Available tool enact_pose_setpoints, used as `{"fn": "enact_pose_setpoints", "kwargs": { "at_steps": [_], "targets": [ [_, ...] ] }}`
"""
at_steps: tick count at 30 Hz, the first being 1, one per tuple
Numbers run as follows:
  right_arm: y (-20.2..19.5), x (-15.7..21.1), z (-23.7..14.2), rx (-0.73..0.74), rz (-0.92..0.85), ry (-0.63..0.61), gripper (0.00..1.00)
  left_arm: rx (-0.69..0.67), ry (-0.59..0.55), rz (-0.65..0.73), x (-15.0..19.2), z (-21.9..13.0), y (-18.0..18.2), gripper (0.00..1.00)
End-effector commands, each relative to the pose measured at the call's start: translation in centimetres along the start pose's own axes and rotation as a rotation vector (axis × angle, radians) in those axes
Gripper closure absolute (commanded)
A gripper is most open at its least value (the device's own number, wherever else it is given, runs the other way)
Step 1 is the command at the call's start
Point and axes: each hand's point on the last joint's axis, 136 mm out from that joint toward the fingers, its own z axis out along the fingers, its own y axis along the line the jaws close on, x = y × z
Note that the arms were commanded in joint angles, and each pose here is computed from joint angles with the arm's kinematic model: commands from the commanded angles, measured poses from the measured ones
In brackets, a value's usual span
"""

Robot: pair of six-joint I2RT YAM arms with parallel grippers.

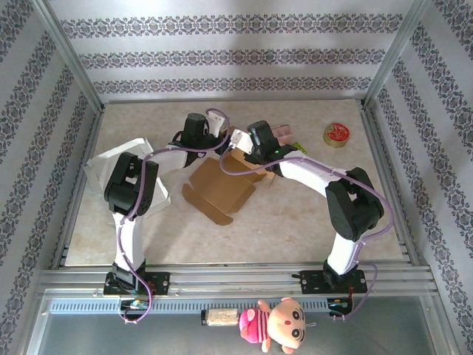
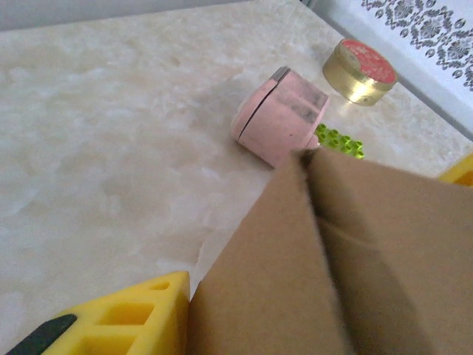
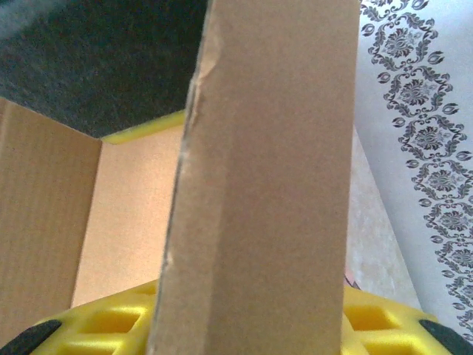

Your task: Fold the paper box

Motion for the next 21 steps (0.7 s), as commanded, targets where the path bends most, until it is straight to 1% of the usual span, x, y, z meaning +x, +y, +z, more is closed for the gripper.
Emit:
{"fn": "enact_pose_setpoints", "kwargs": {
  "at_steps": [1, 3, 4, 7, 8, 9, 12, 13, 14, 15, 16, 17, 21],
  "targets": [
    [3.7, 1.2, 0.0, -0.135, -0.039, 0.034, 0.57, 0.049, -0.18, 0.107, -7.1, -2.6, -2.6, 0.66],
    [3.7, 1.1, 0.0, -0.132, -0.04, 0.033, 0.57, 0.057, -0.178, 0.111, -7.1, -2.6, -2.6, 0.67],
    [3.7, 1.1, 0.0, -0.134, -0.04, 0.031, 0.57, 0.061, -0.173, 0.109, -6.9, -2.4, -2.6, 0.71],
    [3.7, 1.1, 0.0, -0.134, -0.039, 0.032, 0.57, 0.078, -0.162, 0.098, -6.4, -2.0, -2.6, 0.92],
    [3.8, 1.2, 0.1, -0.136, -0.039, 0.034, 0.57, 0.083, -0.16, 0.096, -6.3, -1.9, -2.6, 0.98],
    [3.8, 1.2, 0.0, -0.136, -0.039, 0.033, 0.57, 0.086, -0.157, 0.093, -6.1, -1.9, -2.5, 1.0],
    [3.9, 1.2, 0.1, -0.14, -0.036, 0.032, 0.57, 0.095, -0.155, 0.088, -5.8, -1.7, -2.6, 1.0],
    [3.9, 1.2, 0.1, -0.14, -0.035, 0.032, 0.57, 0.093, -0.157, 0.089, -5.8, -1.8, -2.6, 0.92],
    [3.9, 1.2, 0.1, -0.14, -0.036, 0.032, 0.57, 0.089, -0.159, 0.09, -5.7, -1.8, -2.6, 0.81],
    [3.9, 1.2, 0.1, -0.14, -0.035, 0.032, 0.57, 0.088, -0.159, 0.093, -5.7, -1.8, -2.6, 0.72],
    [3.9, 1.1, 0.1, -0.14, -0.034, 0.032, 0.57, 0.087, -0.157, 0.099, -5.5, -1.9, -2.6, 0.69],
    [3.8, 1.1, 0.1, -0.139, -0.034, 0.032, 0.57, 0.085, -0.154, 0.107, -5.4, -1.9, -2.6, 0.67],
    [3.8, 1.1, 0.1, -0.138, -0.032, 0.03, 0.57, 0.091, -0.139, 0.149, -4.5, -2.0, -2.8, 0.67]
  ]
}}
